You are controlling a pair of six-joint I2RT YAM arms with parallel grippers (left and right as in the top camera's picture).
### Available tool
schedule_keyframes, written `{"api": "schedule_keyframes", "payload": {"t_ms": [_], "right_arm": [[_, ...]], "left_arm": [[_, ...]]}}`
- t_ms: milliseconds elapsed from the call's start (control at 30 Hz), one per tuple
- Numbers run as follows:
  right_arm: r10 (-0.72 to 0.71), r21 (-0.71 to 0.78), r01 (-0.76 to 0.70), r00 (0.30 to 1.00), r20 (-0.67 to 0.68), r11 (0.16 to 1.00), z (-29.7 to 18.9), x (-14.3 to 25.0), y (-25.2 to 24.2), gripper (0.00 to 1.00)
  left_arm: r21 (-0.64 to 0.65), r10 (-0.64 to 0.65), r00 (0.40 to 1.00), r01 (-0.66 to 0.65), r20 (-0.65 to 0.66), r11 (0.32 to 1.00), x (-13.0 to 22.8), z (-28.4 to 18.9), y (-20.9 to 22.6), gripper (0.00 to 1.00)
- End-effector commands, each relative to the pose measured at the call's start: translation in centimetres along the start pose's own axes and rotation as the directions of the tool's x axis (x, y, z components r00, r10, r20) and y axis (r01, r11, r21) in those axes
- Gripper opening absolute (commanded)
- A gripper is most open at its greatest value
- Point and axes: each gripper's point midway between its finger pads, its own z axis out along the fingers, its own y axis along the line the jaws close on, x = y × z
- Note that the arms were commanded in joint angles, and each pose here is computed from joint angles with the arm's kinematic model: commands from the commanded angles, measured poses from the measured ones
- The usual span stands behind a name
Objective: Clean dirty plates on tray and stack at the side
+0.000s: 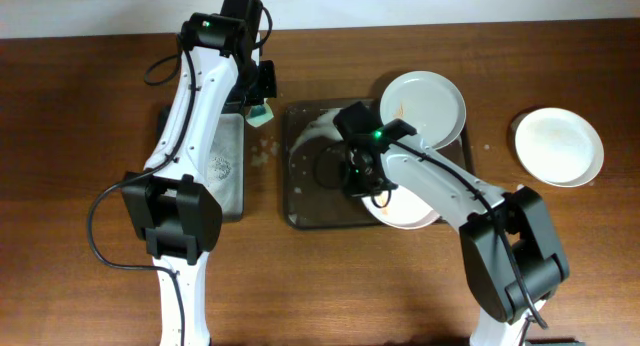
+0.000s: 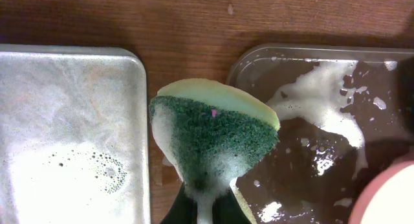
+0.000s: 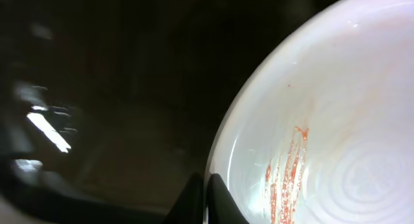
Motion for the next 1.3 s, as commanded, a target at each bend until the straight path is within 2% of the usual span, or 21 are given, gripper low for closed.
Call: {"api": "schedule_keyframes", "payload": {"t_ms": [0,200,367,400,433,500,533,667,767,833,933,1100,1267], "right_arm": [[-0.015,-0.137,0.019,0.999,0.03,0.99,-0.3,-1.2,3.3,0.04],[-0.016,-0.211,0.049,0.988,0.156,0.976,-0.9,-4.3,5.1,0.05],[-0.024,-0.292,0.074,0.985,0.171,0.953,-1.4,-4.7,6.7,0.05],[-0.026,-0.307,0.078,0.985,0.169,0.948,-1.5,-4.6,7.0,0.1],[-0.029,-0.32,0.082,0.986,0.167,0.944,-1.5,-4.6,7.2,0.23],[-0.039,-0.343,0.096,0.985,0.168,0.934,-1.7,-4.6,7.7,0.3],[-0.046,-0.355,0.106,0.984,0.174,0.929,-1.9,-4.7,7.9,0.38],[-0.079,-0.356,0.157,0.971,0.224,0.921,-4.0,-6.2,8.3,0.46],[0.032,-0.289,0.047,0.964,0.262,0.956,-6.6,-9.0,5.1,0.49],[0.128,-0.23,-0.059,0.946,0.298,0.971,-8.5,-11.4,0.5,0.49],[0.224,-0.167,-0.177,0.915,0.334,0.97,-9.1,-13.1,-5.4,0.48],[0.348,-0.081,-0.34,0.885,0.308,0.937,-6.5,-13.3,-13.9,0.39],[0.419,-0.053,-0.422,0.863,0.282,0.905,-3.4,-13.4,-18.3,0.37]], "left_arm": [[0.009,0.01,0.999,-0.01,0.046,1.0,-0.5,-1.9,-0.2,0.0],[0.009,0.01,0.999,-0.01,0.046,1.0,-0.5,-1.9,-0.2,0.0],[0.009,0.01,0.999,-0.01,0.045,1.0,-0.5,-1.9,-0.2,0.0],[0.009,0.01,0.999,-0.01,0.045,1.0,-0.5,-1.9,-0.2,0.0],[0.009,0.01,0.999,-0.01,0.045,1.0,-0.5,-1.9,-0.2,0.0],[0.009,0.01,0.999,-0.01,0.046,1.0,-0.5,-1.9,-0.2,0.0],[0.009,0.01,0.999,-0.01,0.046,1.0,-0.5,-1.9,-0.2,0.0],[0.01,0.01,0.999,-0.01,0.046,1.0,-0.5,-1.9,-0.2,0.0],[0.009,0.01,0.999,-0.01,0.046,1.0,-0.5,-1.9,-0.2,0.0],[0.009,0.01,0.999,-0.01,0.045,1.0,-0.5,-1.9,-0.2,0.0],[0.009,0.01,0.999,-0.01,0.045,1.0,-0.5,-1.9,-0.2,0.0],[0.011,0.017,0.999,-0.017,0.046,1.0,-0.4,-1.9,-0.5,0.0],[0.013,0.02,0.999,-0.021,0.05,1.0,-0.5,-1.9,-0.7,0.0]]}}
